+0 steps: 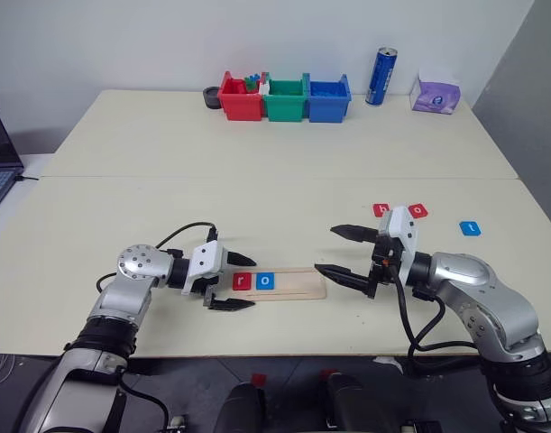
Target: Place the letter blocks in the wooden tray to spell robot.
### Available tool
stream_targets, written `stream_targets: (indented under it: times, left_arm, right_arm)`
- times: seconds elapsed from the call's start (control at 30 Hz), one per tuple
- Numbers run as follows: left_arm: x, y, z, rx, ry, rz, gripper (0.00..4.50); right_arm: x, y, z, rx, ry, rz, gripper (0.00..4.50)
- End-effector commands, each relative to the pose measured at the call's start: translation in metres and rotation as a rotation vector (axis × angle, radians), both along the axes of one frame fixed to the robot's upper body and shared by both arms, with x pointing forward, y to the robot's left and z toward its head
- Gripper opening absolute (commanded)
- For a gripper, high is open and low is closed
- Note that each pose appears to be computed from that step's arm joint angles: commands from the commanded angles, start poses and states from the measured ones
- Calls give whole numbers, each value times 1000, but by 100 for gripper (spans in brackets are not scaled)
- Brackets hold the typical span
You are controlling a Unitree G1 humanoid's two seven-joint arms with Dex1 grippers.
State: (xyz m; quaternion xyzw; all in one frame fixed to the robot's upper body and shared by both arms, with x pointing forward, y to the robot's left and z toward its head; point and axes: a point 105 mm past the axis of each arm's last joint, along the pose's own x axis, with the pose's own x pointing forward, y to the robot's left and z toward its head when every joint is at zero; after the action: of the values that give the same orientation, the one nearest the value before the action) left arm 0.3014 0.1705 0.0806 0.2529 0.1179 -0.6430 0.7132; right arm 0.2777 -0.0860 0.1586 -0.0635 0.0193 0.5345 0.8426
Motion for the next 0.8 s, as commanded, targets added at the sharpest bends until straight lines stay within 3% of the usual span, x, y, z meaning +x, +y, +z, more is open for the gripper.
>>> stream_targets:
  times: [0.03, 0.27, 0.43, 0.6, 0.8]
  left_arm:
    - [2, 8, 23, -10, -19, 11, 448]
    - [2, 6, 71, -76, -14, 63, 448]
    - [18, -30, 111, -257, -137, 142, 448]
    - [11, -68, 110, -364, -144, 184, 448]
    - [10, -78, 96, -364, -142, 245, 448]
  right_arm:
    - [-1, -8, 12, 19, -35, -36, 450]
    - [8, -33, 10, 27, -23, -182, 450]
    - [56, -73, -7, -116, -65, -541, 450]
    - [87, -93, -22, -127, -57, -796, 450]
    - [105, -100, -41, -116, -11, -927, 450]
